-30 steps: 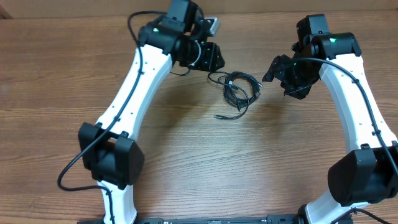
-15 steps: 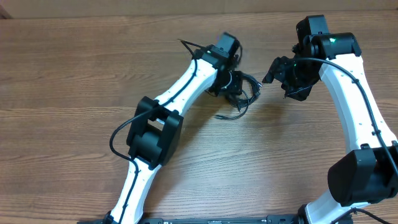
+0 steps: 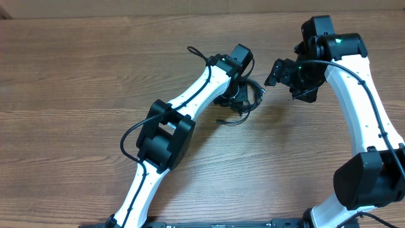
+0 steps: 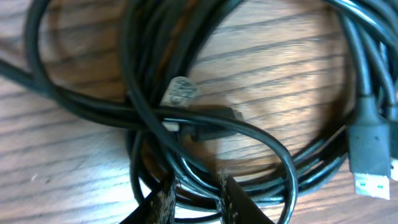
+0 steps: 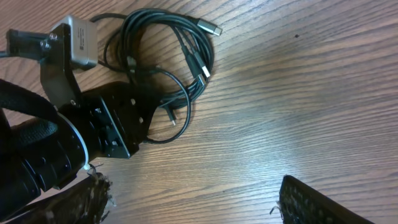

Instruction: Untangle cables

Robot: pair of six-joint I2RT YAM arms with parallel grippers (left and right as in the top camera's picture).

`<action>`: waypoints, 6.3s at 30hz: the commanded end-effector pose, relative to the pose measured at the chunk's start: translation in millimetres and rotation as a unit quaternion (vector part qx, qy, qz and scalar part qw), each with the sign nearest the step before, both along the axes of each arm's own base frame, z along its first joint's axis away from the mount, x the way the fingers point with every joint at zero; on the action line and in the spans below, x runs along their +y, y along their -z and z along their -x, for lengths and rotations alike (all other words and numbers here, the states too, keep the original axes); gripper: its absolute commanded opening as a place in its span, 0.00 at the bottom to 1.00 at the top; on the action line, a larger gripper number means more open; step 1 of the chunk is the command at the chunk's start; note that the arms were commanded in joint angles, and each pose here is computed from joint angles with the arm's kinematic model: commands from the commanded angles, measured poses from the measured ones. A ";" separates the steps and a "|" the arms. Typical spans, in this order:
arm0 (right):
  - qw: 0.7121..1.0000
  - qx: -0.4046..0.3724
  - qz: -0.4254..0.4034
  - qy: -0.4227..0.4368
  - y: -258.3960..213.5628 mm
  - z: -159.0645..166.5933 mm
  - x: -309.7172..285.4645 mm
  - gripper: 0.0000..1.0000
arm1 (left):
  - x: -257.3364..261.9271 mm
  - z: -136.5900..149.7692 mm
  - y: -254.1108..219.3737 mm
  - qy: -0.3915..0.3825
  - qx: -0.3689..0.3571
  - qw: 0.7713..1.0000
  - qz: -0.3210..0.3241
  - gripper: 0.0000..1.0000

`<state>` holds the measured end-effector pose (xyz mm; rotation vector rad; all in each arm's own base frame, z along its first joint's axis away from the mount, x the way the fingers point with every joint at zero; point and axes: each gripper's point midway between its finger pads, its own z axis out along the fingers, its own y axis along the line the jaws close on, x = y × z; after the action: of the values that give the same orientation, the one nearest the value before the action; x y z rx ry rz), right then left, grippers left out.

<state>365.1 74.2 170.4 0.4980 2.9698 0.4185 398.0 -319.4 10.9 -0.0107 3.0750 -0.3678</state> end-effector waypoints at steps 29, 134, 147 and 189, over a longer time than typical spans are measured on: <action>0.983 -0.055 -0.107 -0.139 -19.7 1.0 43.2 0.96 | 100.8 -7.2 -0.6 0.057 -0.004 0.998 0.024 0.33; 0.962 -0.041 -0.149 -0.225 15.5 37.6 158.7 0.56 | 121.7 -49.6 -75.0 -0.080 0.009 0.983 0.165 0.04; 0.959 -0.081 -0.260 -0.077 -66.0 6.5 147.1 0.52 | 106.2 24.2 -239.1 0.165 -0.124 0.944 0.256 0.04; 0.989 0.022 -0.134 -0.059 50.5 20.5 140.9 0.05 | 133.7 -9.6 -351.9 0.117 -0.161 0.815 0.544 0.04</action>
<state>351.3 240.2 153.1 0.3817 2.9270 1.1079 408.1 -193.1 354.5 0.3056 2.1600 -1.8451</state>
